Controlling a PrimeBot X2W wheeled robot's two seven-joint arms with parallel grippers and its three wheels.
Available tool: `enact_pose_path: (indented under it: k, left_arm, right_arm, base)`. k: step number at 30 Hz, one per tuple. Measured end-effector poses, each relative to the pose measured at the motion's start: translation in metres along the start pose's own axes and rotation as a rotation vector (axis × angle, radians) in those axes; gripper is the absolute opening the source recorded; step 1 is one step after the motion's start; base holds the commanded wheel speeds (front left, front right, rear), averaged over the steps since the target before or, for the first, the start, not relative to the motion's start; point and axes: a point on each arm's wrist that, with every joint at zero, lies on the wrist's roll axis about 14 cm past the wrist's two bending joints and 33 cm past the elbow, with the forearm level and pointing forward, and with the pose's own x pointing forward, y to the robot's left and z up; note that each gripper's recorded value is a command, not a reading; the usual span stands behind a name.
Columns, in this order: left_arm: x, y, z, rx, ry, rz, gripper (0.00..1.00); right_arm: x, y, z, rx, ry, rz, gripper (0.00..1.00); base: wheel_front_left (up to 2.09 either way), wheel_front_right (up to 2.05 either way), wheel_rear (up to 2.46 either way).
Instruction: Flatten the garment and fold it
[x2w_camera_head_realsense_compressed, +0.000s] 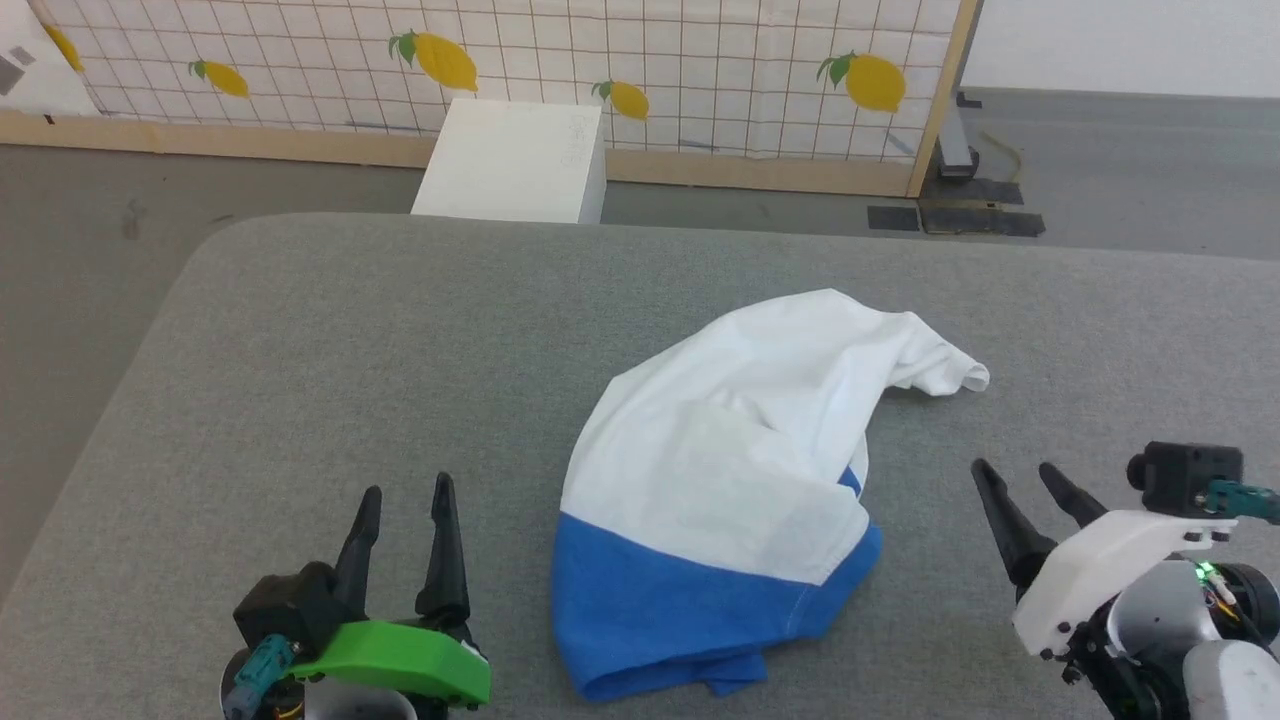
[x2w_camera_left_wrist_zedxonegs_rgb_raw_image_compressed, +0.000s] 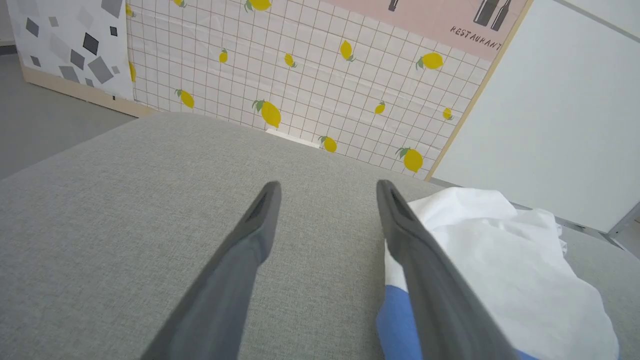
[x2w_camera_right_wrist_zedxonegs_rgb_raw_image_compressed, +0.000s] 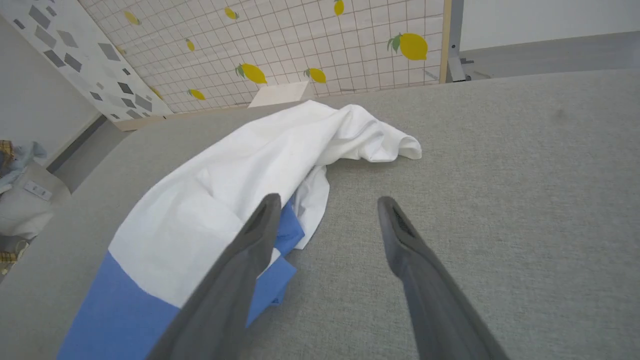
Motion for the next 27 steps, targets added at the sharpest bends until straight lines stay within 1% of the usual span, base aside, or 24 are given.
enact_pose_path:
  k: [2, 4, 7, 10, 15, 22, 26, 27]
  left_arm:
    - [0.002, 0.0, -0.002, 0.0, 0.006, -0.001, 1.0]
    - [0.003, 0.0, -0.005, 0.0, 0.014, -0.001, 1.0]
    - [0.009, -0.001, -0.008, 0.001, 0.023, -0.003, 1.0]
    - [0.014, -0.002, -0.013, 0.001, 0.036, -0.006, 1.0]
    - [0.019, 0.004, -0.019, -0.013, 0.053, 0.015, 1.0]
    - [0.02, 0.015, -0.027, -0.008, 0.077, 0.05, 1.0]
    - [0.019, 0.019, -0.032, -0.012, 0.092, 0.065, 1.0]
    - [0.019, 0.02, -0.032, -0.011, 0.094, 0.069, 1.0]
  right_arm:
    - [0.005, -0.004, -0.016, -0.047, 0.073, -0.025, 1.0]
    - [0.015, -0.003, -0.023, -0.072, 0.114, -0.027, 1.0]
    - [0.036, 0.009, -0.026, -0.127, 0.165, -0.001, 1.0]
    - [0.056, 0.023, -0.038, -0.181, 0.245, 0.032, 1.0]
    - [0.079, 0.034, -0.072, -0.268, 0.415, 0.067, 1.0]
    - [0.096, 0.039, -0.105, -0.34, 0.538, 0.098, 1.0]
    - [0.105, 0.042, -0.111, -0.353, 0.564, 0.111, 1.0]
    - [0.106, 0.042, -0.112, -0.352, 0.566, 0.113, 0.64]
  base:
    - [0.0, 0.0, 0.0]
    - [0.0, 0.0, 0.0]
    - [0.0, 0.0, 0.0]
    - [0.0, 0.0, 0.0]
    - [0.0, 0.0, 0.0]
    - [0.0, 0.0, 0.0]
    - [0.0, 0.0, 0.0]
    - [0.0, 0.0, 0.0]
